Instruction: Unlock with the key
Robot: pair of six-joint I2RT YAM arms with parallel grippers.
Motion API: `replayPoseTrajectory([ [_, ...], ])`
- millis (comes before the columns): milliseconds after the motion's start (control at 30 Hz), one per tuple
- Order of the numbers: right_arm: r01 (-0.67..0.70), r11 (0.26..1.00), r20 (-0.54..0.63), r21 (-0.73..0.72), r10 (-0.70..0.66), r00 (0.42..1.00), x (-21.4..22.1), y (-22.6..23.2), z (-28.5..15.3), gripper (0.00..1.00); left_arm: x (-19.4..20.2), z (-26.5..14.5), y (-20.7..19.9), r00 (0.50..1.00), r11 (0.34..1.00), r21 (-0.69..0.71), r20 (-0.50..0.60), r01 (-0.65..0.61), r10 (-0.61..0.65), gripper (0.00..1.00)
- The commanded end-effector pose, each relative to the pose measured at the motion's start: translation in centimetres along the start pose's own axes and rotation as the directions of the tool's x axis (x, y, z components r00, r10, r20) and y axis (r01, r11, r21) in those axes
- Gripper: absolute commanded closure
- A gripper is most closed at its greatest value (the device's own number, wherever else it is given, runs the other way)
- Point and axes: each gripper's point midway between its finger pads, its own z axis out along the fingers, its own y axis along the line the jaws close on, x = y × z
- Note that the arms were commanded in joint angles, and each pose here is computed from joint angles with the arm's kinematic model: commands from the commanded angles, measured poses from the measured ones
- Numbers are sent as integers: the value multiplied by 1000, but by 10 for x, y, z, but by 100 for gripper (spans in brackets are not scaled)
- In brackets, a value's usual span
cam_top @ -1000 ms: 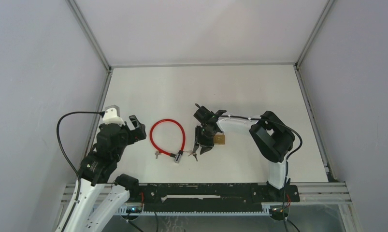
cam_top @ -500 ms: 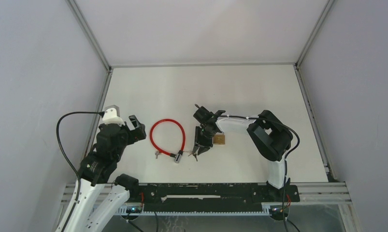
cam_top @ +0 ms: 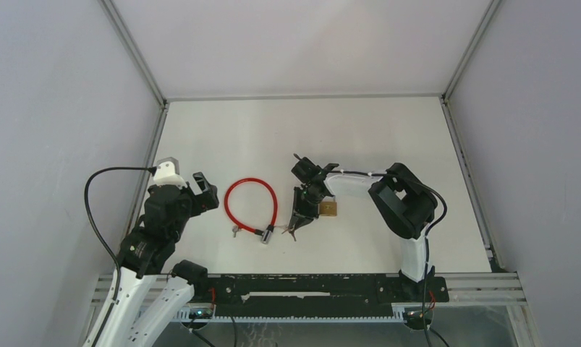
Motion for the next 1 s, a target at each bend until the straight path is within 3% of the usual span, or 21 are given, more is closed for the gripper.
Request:
replayPoseTrajectory([
  [0, 9, 1000, 14, -30, -9, 1000, -9, 11, 1, 72, -1, 3, 1, 1000, 1000, -6, 15, -10, 10, 0],
  [333, 14, 1000, -1, -25, -14, 1000, -8, 7, 1, 83, -1, 3, 2, 1000, 1000, -10, 17, -9, 9, 0],
  [500, 17, 999, -4, -42, -17, 1000, -9, 8, -4, 99, -2, 3, 2, 1000, 1000, -12, 21, -8, 8, 0],
  [967, 101, 988, 20, -118, -99, 995, -10, 8, -39, 100, -2, 0, -3, 1000, 1000, 25, 26, -8, 7, 0],
])
